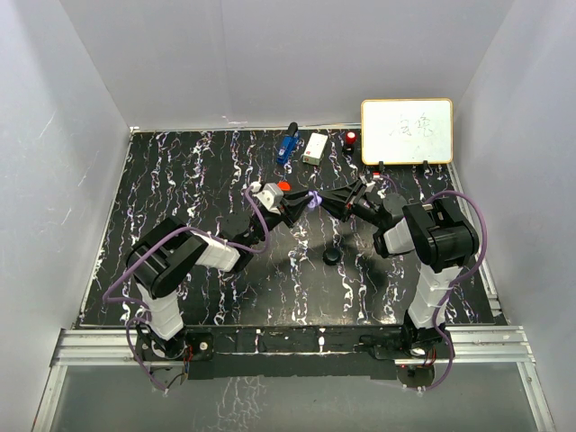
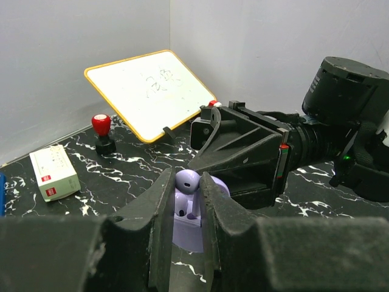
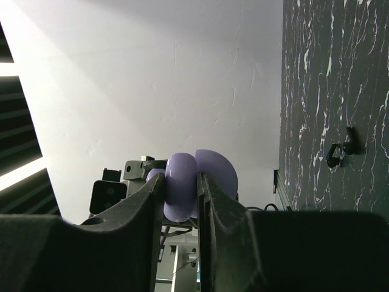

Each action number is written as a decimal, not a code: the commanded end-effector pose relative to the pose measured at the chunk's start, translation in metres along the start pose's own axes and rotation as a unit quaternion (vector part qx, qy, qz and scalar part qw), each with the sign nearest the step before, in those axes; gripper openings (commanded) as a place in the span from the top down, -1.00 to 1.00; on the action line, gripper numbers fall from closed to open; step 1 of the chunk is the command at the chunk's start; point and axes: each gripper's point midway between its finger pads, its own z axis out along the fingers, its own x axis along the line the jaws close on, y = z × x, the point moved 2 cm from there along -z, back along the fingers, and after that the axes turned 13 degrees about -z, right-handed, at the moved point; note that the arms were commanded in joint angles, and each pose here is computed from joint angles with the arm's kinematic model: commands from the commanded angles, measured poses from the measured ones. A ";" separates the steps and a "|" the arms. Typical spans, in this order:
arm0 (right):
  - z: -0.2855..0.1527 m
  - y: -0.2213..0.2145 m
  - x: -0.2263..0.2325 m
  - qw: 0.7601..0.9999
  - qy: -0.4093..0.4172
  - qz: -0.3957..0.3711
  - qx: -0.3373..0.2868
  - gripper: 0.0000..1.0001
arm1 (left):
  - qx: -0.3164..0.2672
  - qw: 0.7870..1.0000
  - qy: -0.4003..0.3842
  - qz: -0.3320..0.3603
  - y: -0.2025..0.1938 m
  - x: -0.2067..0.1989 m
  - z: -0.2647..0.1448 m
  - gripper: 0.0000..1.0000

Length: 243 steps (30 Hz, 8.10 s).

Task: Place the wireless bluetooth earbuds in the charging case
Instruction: Place the earbud in the charging case, then adjust the earbud at the center of the board.

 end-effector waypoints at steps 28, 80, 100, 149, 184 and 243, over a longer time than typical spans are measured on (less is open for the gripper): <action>-0.004 -0.005 0.033 0.995 0.079 -0.063 -0.003 1.00 | -0.080 0.996 -0.033 0.035 0.034 -0.013 0.003 1.00; -0.004 0.000 0.027 0.995 0.074 -0.066 -0.008 1.00 | -0.145 0.989 0.034 -0.015 0.083 -0.009 -0.018 -0.15; 0.002 0.005 0.021 0.991 0.012 -0.131 -0.013 1.00 | 0.081 0.956 0.024 -0.282 0.035 -0.027 -0.002 -0.57; 0.003 0.005 0.034 0.990 0.021 -0.140 -0.010 1.00 | 0.084 0.963 0.060 -0.247 0.024 -0.002 0.007 -0.57; 0.005 0.008 0.028 0.991 0.017 -0.135 -0.013 1.00 | 0.108 0.953 0.050 -0.280 0.015 -0.015 -0.013 -0.52; 0.008 0.013 0.018 0.992 0.005 -0.127 -0.017 1.00 | 0.094 0.956 0.023 -0.276 0.036 -0.025 -0.003 -0.50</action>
